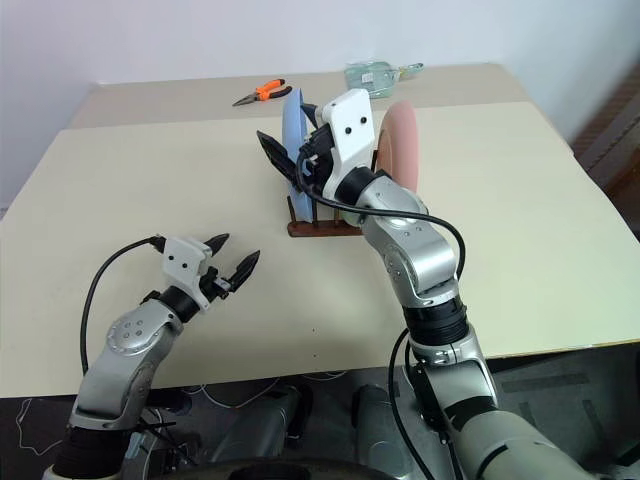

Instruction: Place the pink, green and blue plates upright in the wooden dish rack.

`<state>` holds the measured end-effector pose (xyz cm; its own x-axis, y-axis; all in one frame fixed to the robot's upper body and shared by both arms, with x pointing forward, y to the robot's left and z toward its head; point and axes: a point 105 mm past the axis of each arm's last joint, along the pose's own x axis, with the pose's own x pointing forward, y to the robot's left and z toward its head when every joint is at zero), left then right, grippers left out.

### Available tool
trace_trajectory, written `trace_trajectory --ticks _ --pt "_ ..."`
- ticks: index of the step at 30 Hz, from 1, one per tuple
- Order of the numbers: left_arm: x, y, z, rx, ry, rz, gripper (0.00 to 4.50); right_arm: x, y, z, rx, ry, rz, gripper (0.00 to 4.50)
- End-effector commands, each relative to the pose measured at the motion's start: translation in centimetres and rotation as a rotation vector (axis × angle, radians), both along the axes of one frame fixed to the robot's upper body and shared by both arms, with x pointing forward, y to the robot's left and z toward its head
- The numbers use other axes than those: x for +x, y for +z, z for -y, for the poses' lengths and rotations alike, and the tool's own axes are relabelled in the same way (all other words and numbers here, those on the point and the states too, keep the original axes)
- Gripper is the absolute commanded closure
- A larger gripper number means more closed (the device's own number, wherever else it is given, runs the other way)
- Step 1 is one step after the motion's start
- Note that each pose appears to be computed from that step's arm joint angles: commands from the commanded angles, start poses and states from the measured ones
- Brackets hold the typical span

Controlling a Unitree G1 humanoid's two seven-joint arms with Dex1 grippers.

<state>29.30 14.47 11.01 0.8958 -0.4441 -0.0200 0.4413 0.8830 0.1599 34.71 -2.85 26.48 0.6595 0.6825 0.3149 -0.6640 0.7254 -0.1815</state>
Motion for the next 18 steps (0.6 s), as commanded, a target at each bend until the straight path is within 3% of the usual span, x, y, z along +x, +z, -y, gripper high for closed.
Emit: trace_trajectory --ticks 1,3,8,12,16,18 --pt "0.1 1.7 0.1 0.007 -0.011 0.070 1.02 -0.9 4.3 1.8 -0.014 -0.033 0.183 0.55" --pt "0.3 1.8 -0.2 0.004 -0.005 0.072 1.02 -0.7 5.7 3.5 -0.004 -0.054 0.200 0.55" --pt "0.6 1.6 0.1 0.029 -0.027 0.076 1.02 -1.5 5.9 5.0 -0.088 -0.062 0.267 0.55" --pt "1.2 2.1 -1.5 0.044 0.034 0.102 1.02 -0.8 7.6 10.7 -0.080 -0.246 0.320 0.55" --pt "2.0 1.9 -5.8 0.121 0.178 0.113 1.02 0.2 5.1 19.5 -0.225 -0.483 0.228 0.55" --pt "2.0 1.5 -8.2 0.134 0.240 0.094 1.02 0.0 2.3 23.0 -0.259 -0.535 0.122 0.55"
